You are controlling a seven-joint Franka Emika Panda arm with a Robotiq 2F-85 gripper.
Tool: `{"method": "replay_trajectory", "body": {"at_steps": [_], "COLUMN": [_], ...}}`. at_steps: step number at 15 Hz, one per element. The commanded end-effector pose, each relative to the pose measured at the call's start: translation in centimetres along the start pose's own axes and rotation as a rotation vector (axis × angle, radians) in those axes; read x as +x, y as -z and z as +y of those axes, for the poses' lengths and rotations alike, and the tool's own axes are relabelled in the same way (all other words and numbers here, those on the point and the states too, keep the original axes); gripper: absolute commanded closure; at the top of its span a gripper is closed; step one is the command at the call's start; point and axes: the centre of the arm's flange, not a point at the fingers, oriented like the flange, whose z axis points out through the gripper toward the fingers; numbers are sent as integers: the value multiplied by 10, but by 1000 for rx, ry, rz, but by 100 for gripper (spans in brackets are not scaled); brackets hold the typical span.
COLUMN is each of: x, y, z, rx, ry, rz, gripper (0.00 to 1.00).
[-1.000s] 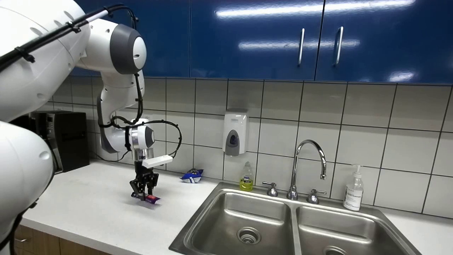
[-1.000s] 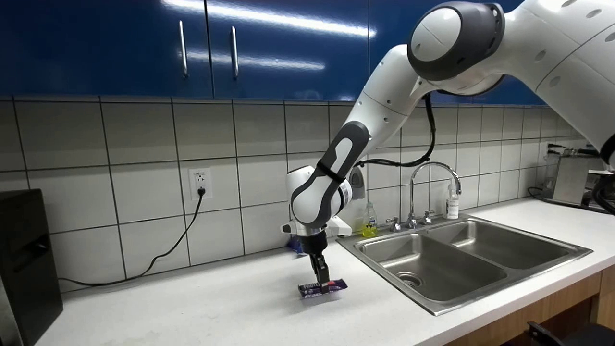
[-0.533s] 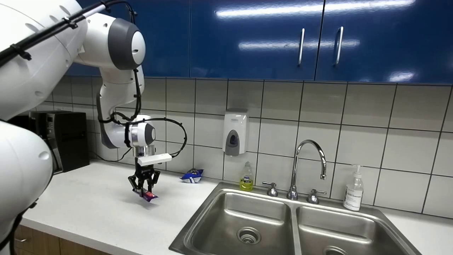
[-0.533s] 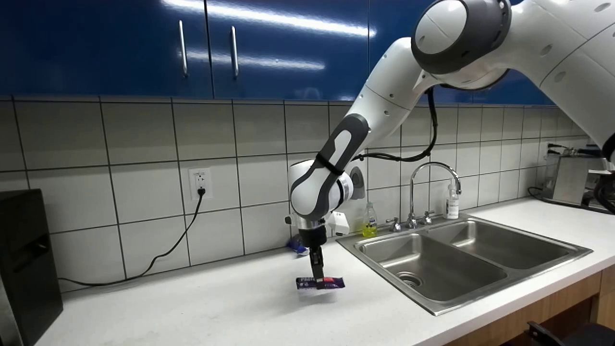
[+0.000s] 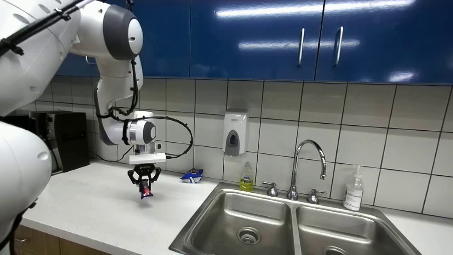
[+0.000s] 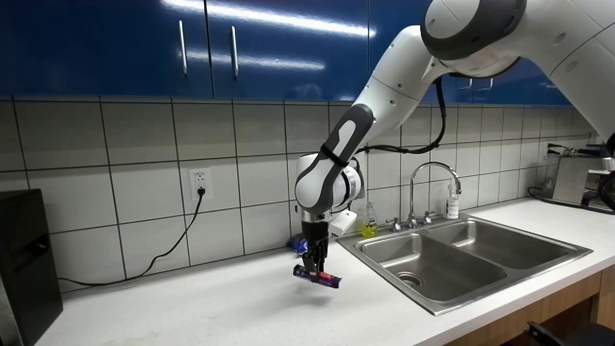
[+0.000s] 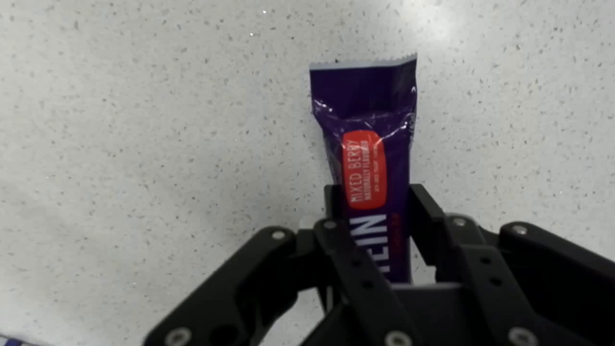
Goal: Put the purple snack in the sink.
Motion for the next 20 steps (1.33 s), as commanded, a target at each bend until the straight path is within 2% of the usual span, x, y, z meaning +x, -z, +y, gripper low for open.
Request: {"method": "replay_trajectory", "body": {"at_steps": [1, 7, 10, 20], "x": [-19, -31, -43, -120], "y": [18, 25, 29, 35], "z": [-4, 5, 17, 71], "rx": [-22, -53, -71, -95], "ry": [-188, -484, -595, -910], "rz": [53, 131, 150, 152], "gripper": [88, 88, 88, 88]}}
